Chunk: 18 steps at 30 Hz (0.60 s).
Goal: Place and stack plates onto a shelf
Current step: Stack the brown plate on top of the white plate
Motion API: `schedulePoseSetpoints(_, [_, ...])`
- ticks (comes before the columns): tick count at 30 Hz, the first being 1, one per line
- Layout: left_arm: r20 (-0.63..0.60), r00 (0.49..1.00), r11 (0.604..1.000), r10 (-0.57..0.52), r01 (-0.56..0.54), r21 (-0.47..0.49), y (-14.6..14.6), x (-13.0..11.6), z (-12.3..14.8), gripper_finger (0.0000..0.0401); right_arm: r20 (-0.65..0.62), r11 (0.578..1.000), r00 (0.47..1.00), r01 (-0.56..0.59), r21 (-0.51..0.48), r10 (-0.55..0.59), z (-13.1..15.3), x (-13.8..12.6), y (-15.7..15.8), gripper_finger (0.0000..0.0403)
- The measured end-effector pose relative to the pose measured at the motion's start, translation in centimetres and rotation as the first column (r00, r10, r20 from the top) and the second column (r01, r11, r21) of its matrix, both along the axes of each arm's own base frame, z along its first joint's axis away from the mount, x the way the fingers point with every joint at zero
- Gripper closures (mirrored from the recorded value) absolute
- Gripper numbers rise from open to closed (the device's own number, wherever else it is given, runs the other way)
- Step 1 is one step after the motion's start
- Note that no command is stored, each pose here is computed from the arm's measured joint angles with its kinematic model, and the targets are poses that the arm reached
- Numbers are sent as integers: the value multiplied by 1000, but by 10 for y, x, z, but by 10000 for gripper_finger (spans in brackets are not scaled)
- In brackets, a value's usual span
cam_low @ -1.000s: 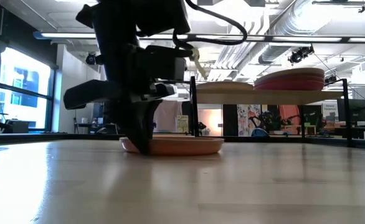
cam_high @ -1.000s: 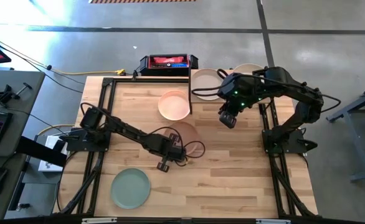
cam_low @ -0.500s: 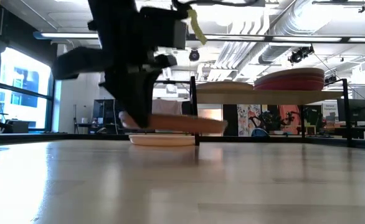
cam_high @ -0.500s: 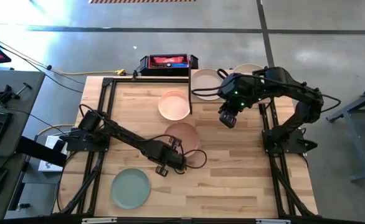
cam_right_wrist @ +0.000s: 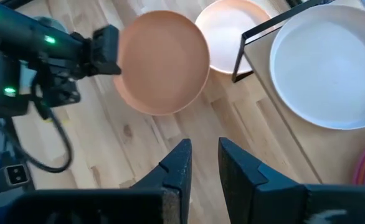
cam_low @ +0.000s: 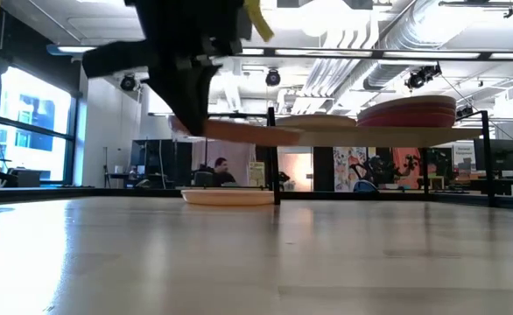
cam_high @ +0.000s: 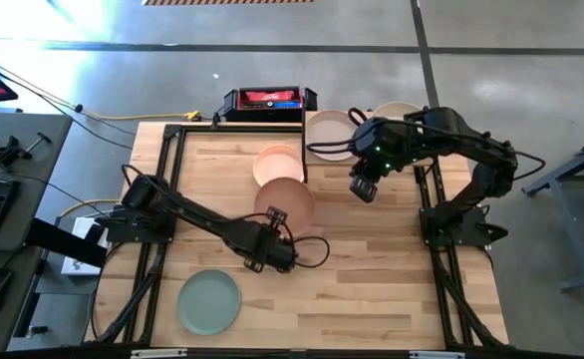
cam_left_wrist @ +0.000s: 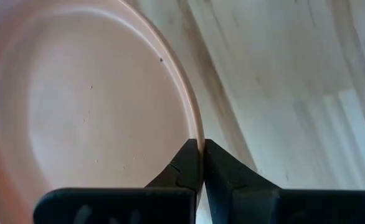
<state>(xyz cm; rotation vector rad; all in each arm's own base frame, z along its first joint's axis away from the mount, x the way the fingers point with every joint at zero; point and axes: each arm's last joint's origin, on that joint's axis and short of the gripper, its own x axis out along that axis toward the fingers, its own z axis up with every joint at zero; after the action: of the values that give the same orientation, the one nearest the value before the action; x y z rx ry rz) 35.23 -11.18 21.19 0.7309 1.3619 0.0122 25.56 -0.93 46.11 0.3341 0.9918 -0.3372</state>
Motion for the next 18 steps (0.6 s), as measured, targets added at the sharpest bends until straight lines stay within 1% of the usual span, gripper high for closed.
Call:
schedulePoseSetpoints(4, [6, 1000, 1000, 10, -10, 14, 1, -9, 14, 400, -1, 999, 1000, 19, -34, -19, 0, 0, -1, 335])
schedulePoseSetpoints(9, [64, 998, 999, 3, -6, 33, 5, -20, 38, 400, -4, 998, 1000, 12, -59, -12, 0, 0, -3, 305])
schedulePoseSetpoints(11, [84, 996, 999, -15, 10, 51, 7, -24, 47, 400, -2, 997, 1000, 30, -77, -30, 0, 1, -5, 295])
schedulePoseSetpoints(14, [114, 992, 995, -49, 39, 89, 11, -30, 62, 400, 6, 991, 995, 103, -88, -102, 0, 1, -13, 289])
schedulePoseSetpoints(18, [116, 988, 989, -103, 89, 121, 19, -37, 77, 400, 25, 977, 981, 193, -87, -192, 0, 2, -30, 289])
